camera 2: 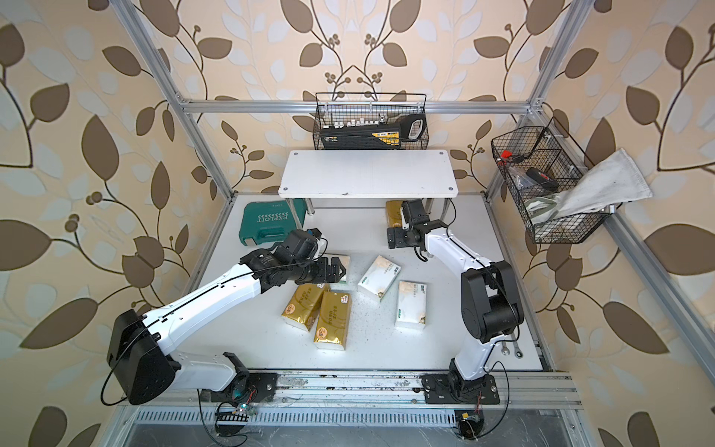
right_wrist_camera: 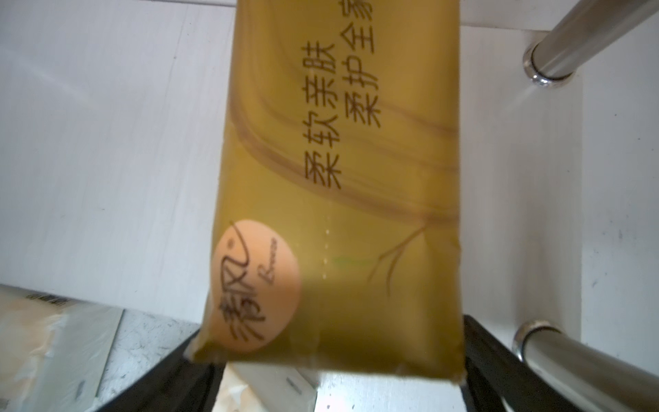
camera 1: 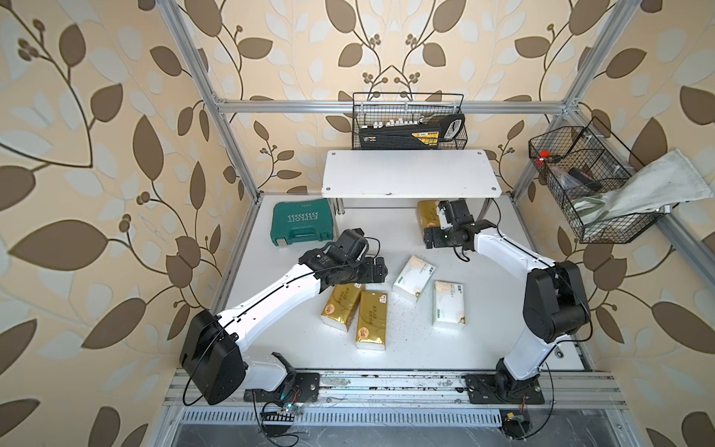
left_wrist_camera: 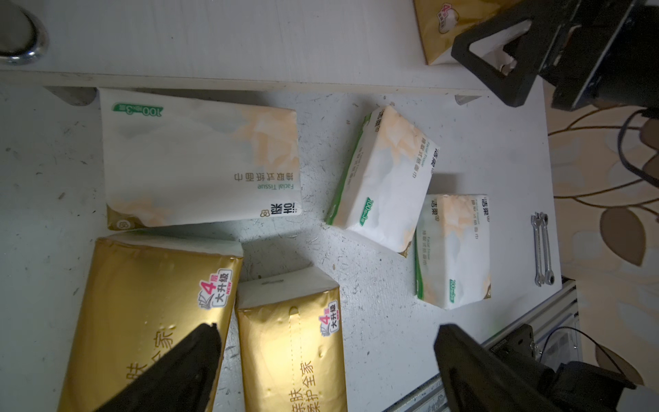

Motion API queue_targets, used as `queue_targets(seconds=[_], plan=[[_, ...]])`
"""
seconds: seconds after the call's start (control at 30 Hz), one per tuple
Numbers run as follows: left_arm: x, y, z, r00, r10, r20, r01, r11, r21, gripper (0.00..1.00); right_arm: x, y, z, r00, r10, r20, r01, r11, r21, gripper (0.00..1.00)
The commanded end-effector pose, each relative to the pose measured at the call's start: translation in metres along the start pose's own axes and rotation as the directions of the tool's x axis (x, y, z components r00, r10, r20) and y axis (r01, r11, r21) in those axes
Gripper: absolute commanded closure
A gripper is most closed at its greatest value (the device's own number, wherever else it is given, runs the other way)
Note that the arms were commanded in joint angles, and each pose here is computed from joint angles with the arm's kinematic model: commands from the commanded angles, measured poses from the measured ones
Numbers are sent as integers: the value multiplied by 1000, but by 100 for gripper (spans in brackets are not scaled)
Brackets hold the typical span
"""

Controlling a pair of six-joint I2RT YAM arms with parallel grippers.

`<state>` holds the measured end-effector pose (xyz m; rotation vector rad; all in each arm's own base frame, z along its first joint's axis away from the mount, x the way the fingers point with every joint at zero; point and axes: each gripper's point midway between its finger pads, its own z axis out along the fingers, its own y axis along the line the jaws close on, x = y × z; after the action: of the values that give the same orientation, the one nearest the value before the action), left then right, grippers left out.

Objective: Place the tissue boxes on the shelf by color
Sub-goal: Place a box of tissues on the shelf.

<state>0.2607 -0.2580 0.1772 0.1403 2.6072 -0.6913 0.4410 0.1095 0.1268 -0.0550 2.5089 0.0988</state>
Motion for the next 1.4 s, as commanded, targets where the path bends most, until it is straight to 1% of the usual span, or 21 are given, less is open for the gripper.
queue_targets(seconds=[0.0, 0.33, 0.67, 0.77, 0.93, 1.03, 1.17, 1.37], plan=[[-1, -5, 2, 1000, 7, 18, -7, 1000, 10, 1, 2, 2, -13, 999, 46, 19, -45, 998, -33, 1], [0, -4, 1, 1000, 9, 21, -10, 1000, 6, 1, 8, 6, -14, 996, 82, 19, -80, 995, -64, 1], [0, -4, 2, 1000, 10, 18, -10, 1000, 4, 1, 8, 7, -10, 996, 85, 16, -84, 994, -69, 1], [0, -5, 3, 1000, 11, 15, -11, 1000, 2, 1, 7, 4, -8, 996, 91, 18, -90, 995, -49, 1], [0, -4, 2, 1000, 11, 16, -11, 1000, -1, 1, 3, -10, -4, 993, 107, 47, -109, 993, 35, 1], [1, -4, 2, 1000, 13, 13, -13, 1000, -4, 1, 1, -15, -1, 992, 113, 63, -116, 992, 57, 1], [1, -3, 2, 1000, 13, 14, -13, 1000, -8, 1, 0, -12, 5, 993, 104, 54, -107, 993, 46, 1], [2, -1, 3, 1000, 14, 12, -14, 1000, -13, 1, -4, -2, 9, 994, 94, 56, -94, 996, -2, 1]])
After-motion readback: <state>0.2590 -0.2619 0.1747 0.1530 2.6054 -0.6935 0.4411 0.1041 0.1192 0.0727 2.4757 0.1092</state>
